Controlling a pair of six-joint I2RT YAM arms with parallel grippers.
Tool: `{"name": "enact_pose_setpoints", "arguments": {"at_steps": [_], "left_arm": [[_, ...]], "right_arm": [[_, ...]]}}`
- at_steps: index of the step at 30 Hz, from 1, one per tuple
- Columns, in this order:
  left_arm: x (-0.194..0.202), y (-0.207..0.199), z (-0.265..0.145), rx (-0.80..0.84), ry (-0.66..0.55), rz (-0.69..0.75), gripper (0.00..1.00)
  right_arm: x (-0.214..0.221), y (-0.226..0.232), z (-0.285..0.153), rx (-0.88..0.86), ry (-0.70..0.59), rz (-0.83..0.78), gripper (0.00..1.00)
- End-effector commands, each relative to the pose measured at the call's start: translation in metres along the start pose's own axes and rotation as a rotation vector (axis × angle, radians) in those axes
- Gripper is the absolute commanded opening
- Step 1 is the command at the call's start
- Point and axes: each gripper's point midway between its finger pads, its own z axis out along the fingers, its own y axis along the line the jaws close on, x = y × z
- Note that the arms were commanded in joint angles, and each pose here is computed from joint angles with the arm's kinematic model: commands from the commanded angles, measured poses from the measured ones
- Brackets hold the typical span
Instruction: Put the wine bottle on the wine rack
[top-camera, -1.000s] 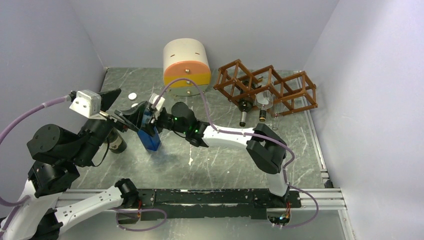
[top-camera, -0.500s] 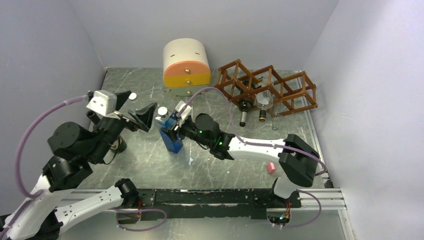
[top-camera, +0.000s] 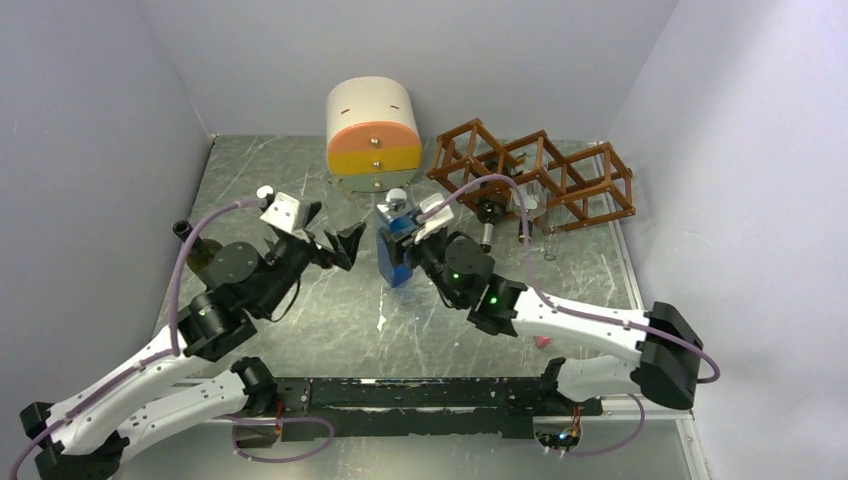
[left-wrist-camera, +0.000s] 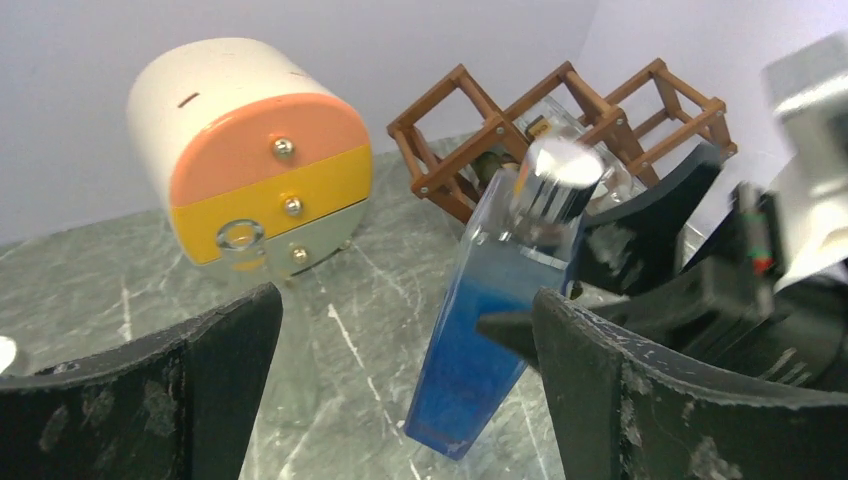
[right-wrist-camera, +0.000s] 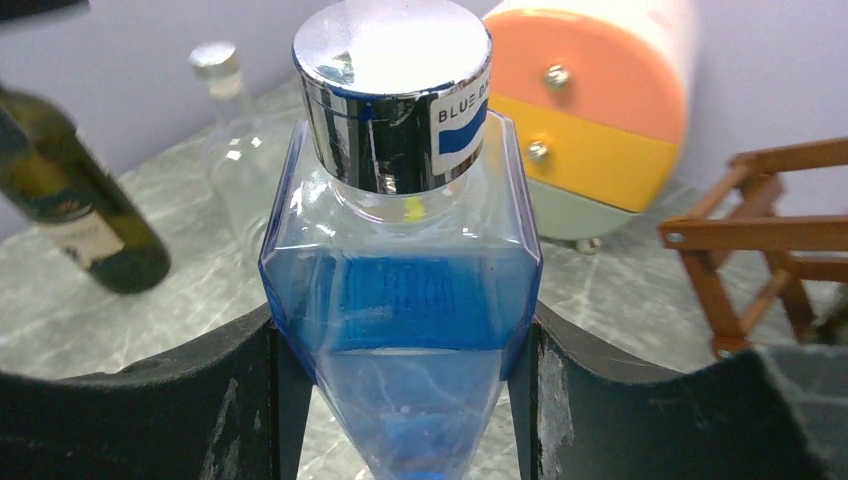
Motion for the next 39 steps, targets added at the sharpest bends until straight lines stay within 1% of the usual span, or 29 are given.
{"name": "enact_pose_setpoints", "arguments": {"at_steps": [1,6,9,12,13,17,21,25,27,31,33,35,39], "left_arm": [[-0.011,-0.021,0.013,0.094,-0.09,-0.045,1.0],[0.046,-0.04,0.025,0.205,0.011,0.073,1.0],[0.074,-0.061,0.026,0.333,0.053,0.112,1.0],[0.093,-0.082,0.026,0.46,0.065,0.134,1.0],[0.098,-0.086,0.028,0.477,0.074,0.137,1.0],[0.116,-0.092,0.037,0.497,0.103,0.142,1.0],[0.126,-0.098,0.046,0.517,0.105,0.144,0.99],[0.133,-0.095,0.061,0.462,0.112,0.113,0.99],[0.132,-0.091,0.07,0.42,0.097,0.101,0.99],[0.134,-0.1,0.076,0.47,0.062,0.138,1.0],[0.13,-0.104,0.076,0.49,0.037,0.151,0.95],[0.125,-0.109,0.075,0.527,0.001,0.172,0.88],[0.119,-0.12,0.067,0.607,-0.088,0.21,0.67]], "right_arm": [[-0.085,-0.042,-0.022,0.181,-0.231,0.18,0.0],[-0.103,-0.056,-0.038,0.222,-0.25,0.245,0.0],[-0.11,-0.059,-0.043,0.23,-0.249,0.273,0.0],[-0.116,-0.062,-0.049,0.232,-0.252,0.307,0.0],[-0.118,-0.062,-0.051,0.232,-0.253,0.319,0.0],[-0.125,-0.063,-0.058,0.215,-0.262,0.36,0.0],[-0.135,-0.061,-0.067,0.176,-0.285,0.388,0.0],[-0.144,-0.058,-0.074,0.135,-0.304,0.395,0.0],[-0.148,-0.058,-0.08,0.112,-0.319,0.403,0.0],[-0.151,-0.056,-0.089,0.078,-0.338,0.419,0.0],[-0.152,-0.056,-0.093,0.068,-0.334,0.418,0.0],[-0.152,-0.057,-0.096,0.064,-0.327,0.42,0.0],[-0.149,-0.058,-0.103,0.06,-0.304,0.456,0.0]]}}
